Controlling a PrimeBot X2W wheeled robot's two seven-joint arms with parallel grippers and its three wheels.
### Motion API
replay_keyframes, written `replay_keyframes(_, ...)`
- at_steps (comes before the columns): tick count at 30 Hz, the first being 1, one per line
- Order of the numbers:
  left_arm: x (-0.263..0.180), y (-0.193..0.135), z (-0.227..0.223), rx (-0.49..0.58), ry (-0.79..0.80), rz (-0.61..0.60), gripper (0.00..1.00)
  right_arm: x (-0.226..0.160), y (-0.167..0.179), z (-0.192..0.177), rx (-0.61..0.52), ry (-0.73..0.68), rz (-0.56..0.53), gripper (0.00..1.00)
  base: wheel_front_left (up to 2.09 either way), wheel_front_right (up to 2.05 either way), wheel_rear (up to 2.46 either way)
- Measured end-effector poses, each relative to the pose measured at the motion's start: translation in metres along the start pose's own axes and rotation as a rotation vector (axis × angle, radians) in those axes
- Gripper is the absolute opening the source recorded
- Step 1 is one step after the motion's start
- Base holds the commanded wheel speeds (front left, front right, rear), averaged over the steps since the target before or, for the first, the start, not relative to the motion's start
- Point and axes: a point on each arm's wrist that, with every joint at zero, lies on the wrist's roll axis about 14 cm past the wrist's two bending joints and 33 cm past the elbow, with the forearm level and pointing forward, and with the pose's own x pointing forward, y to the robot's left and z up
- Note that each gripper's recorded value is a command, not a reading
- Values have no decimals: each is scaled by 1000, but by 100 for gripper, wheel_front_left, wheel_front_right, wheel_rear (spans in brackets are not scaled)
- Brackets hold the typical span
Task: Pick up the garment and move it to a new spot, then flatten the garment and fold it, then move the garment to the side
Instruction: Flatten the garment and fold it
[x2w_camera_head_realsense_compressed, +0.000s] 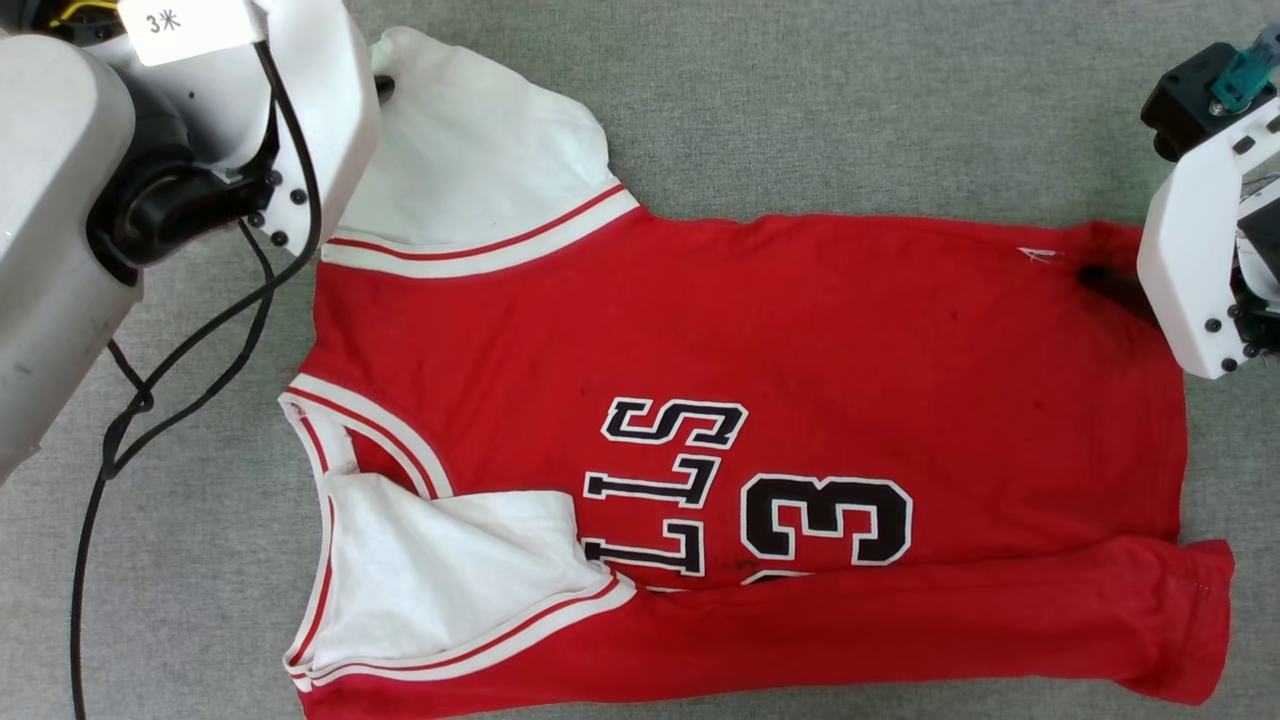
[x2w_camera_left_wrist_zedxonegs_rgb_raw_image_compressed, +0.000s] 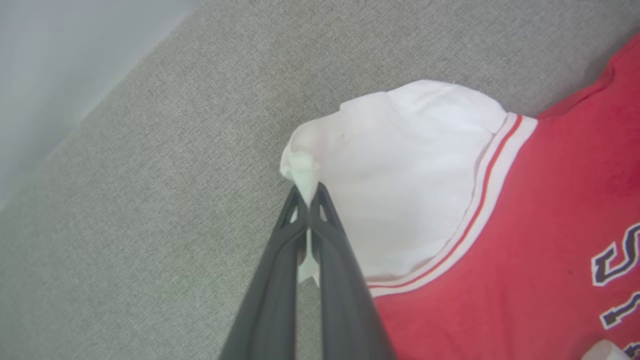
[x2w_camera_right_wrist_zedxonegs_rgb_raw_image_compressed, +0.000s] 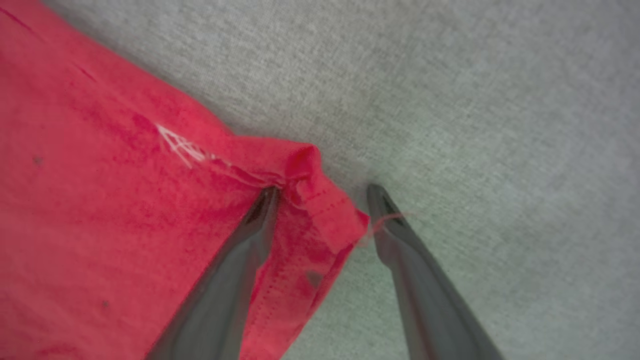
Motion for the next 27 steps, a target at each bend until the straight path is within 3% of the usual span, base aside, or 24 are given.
replay_keyframes(1, -1, 0, 1, 1, -5, 0, 0, 0, 0, 1, 4, -12, -1, 0, 0, 0, 0)
replay_keyframes(9, -25, -12, 18, -12, -107, -9, 0, -23, 4, 23, 33, -193, -4, 0, 0, 0, 0)
replay_keyframes(18, -77, -28, 12, -22, -192, 5, 0, -63, 19, 14, 36, -331, 3, 0, 0, 0, 0)
replay_keyframes(27, -109, -59, -38, -46, -173, -9, 0, -86, 39, -15, 24, -383, 6, 0, 0, 0, 0)
